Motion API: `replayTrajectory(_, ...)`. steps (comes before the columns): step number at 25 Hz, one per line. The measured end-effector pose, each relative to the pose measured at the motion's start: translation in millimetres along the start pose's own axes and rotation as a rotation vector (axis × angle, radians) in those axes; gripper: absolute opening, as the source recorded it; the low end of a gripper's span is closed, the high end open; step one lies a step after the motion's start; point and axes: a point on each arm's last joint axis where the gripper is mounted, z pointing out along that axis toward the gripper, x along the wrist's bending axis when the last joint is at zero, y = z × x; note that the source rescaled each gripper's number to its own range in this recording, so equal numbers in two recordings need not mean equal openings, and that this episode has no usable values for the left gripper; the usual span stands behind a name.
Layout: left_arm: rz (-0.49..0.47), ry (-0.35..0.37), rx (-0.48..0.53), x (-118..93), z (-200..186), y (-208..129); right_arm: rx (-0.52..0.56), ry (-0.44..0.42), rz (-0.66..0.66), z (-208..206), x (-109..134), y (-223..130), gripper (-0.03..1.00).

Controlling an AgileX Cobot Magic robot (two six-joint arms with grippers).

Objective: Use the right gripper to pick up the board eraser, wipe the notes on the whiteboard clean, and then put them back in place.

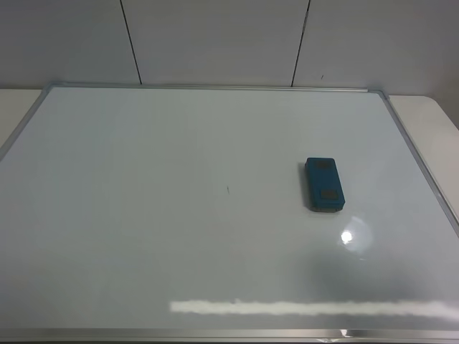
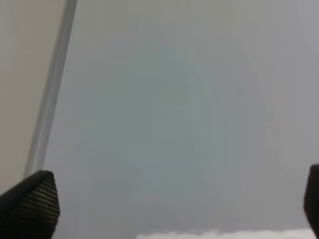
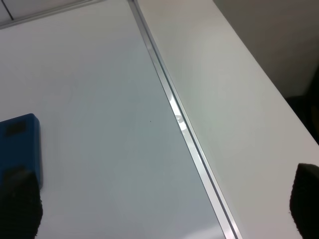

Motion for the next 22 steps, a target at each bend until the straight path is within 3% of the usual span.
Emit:
replayTrajectory(10, 0.0, 0.0, 0.0, 0.0, 0.0, 0.0, 0.003, 0.026, -0.013, 0.3, -0.1, 0.1, 1.0)
replayTrajectory(22, 0.0, 0.0, 0.0, 0.0, 0.0, 0.0, 0.0, -0.007, 0.004, -0.1, 0.0, -0.1, 1.0)
